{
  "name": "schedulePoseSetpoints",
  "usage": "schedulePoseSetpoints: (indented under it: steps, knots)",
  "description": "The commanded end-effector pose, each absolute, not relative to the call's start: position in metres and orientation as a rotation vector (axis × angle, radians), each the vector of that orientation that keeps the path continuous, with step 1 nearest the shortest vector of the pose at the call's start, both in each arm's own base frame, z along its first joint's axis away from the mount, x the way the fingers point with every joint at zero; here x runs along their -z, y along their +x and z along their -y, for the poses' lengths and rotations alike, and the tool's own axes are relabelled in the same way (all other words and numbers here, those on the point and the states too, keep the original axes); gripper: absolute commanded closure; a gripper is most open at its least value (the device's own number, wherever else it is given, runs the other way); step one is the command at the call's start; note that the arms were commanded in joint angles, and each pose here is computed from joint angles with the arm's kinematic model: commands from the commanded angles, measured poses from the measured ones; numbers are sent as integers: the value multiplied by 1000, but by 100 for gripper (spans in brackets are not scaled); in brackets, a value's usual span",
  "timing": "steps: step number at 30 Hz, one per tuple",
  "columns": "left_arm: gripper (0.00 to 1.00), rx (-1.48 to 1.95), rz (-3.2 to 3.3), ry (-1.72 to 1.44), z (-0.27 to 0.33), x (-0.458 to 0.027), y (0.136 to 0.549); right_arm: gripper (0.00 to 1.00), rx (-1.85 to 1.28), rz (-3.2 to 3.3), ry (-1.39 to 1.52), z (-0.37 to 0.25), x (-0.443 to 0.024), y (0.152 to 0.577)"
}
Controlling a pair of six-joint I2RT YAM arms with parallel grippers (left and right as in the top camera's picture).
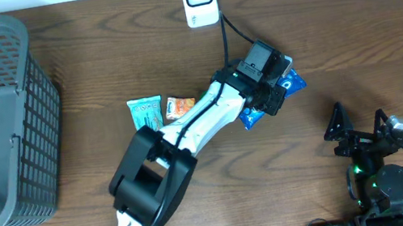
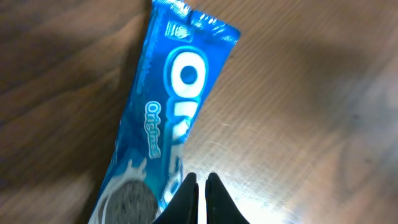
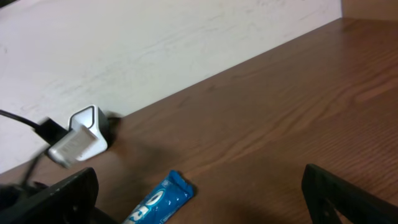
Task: Scan the item barcode
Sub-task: 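Carry the Oreo packet toward the scanner and lower it right of the bottle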
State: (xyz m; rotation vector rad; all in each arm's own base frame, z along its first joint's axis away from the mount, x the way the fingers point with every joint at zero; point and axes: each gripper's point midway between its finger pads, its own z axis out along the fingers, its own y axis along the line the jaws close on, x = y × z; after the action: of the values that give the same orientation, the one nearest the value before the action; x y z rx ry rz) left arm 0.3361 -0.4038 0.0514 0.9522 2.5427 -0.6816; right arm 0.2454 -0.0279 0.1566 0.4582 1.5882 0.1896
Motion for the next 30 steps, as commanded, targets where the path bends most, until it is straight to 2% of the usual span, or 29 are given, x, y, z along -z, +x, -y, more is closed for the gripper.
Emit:
schedulePoseSetpoints:
  steps: [1,5,8,17,20,24,30]
  knots:
    - [93,677,-2606,962,402,-15,332,1,-180,-1592,451,27,-155,245]
    - [93,562,-2641,941,392,13,340,1,-180,-1592,451,27,-155,245]
    - [93,469,-2625,913,385,12,351,1,-180,-1592,451,27,-155,245]
    - [92,543,-2416,905,398,-93,362,1,-180,-1592,451,27,-155,245]
    - [93,485,-2380,872,391,-109,370,1,-180,-1592,451,27,-155,245]
    - [93,464,-2403,872,389,-96,372,1,-180,-1592,451,27,-155,245]
    - [92,425,-2486,898,387,-48,370,1,-180,-1592,451,27,-155,245]
